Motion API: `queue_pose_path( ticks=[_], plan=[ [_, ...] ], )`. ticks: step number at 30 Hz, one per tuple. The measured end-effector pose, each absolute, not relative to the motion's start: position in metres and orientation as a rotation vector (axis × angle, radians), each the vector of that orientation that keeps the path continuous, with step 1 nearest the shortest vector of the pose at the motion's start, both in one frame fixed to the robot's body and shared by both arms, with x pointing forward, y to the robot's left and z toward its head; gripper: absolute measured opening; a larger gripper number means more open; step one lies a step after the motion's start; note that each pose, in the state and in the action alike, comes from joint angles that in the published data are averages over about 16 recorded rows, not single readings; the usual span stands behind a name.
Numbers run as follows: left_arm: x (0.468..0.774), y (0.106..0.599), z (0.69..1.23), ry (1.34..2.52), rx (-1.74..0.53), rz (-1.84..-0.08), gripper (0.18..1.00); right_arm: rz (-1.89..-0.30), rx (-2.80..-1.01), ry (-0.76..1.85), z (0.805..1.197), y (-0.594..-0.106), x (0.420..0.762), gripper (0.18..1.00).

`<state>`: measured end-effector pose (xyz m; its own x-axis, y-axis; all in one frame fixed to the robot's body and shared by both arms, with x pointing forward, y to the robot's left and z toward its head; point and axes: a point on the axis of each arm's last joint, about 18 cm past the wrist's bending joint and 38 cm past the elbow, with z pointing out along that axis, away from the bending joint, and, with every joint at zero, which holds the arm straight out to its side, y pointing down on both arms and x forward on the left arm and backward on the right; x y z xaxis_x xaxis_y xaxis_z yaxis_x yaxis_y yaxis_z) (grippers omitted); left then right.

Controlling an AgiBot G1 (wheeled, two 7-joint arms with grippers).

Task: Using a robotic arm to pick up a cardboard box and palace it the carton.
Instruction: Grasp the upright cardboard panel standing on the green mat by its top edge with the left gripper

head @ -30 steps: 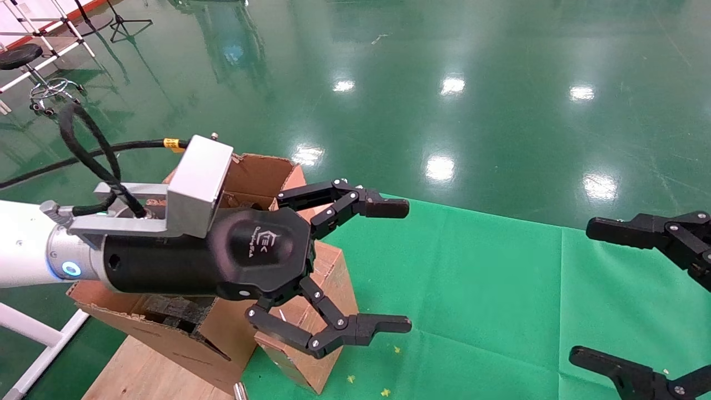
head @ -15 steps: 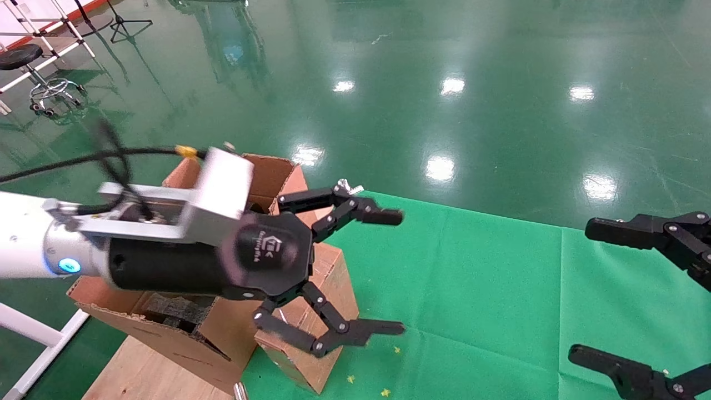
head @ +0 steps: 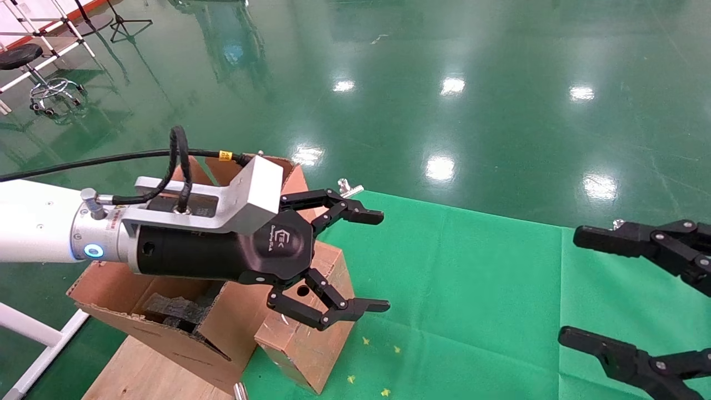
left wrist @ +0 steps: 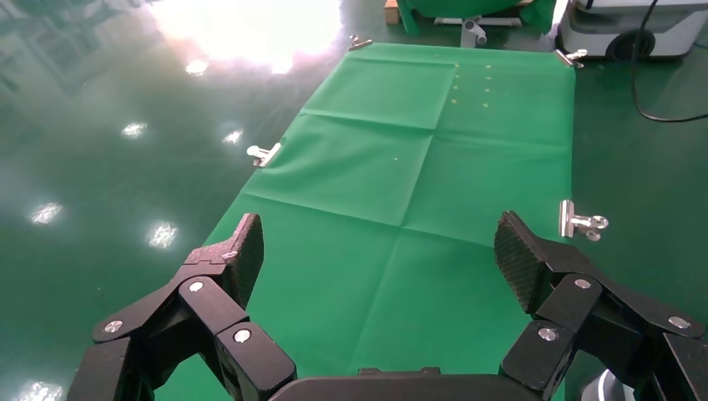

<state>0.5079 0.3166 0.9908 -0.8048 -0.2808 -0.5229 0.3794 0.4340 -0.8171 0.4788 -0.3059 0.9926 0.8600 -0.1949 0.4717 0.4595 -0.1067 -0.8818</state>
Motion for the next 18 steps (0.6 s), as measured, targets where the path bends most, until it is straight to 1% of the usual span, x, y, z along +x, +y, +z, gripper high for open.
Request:
queue_pose_path(
  ticks=[7,12,18],
  plan=[
    [0.525,0.328,0.996,2.123,-0.085,-1.261,1.001,-0.559,-1.587,-0.213,0.993,-0.306,0.479,0.700],
    [0.540,0.339,1.005,2.154,-0.309,-1.153,1.001,-0.559,-1.587,-0.213,0.993,-0.306,0.479,0.572],
    [0.549,0.348,1.019,2.173,-0.588,-1.082,1.001,-0.559,-1.587,-0.213,0.993,-0.306,0.479,0.431]
  ],
)
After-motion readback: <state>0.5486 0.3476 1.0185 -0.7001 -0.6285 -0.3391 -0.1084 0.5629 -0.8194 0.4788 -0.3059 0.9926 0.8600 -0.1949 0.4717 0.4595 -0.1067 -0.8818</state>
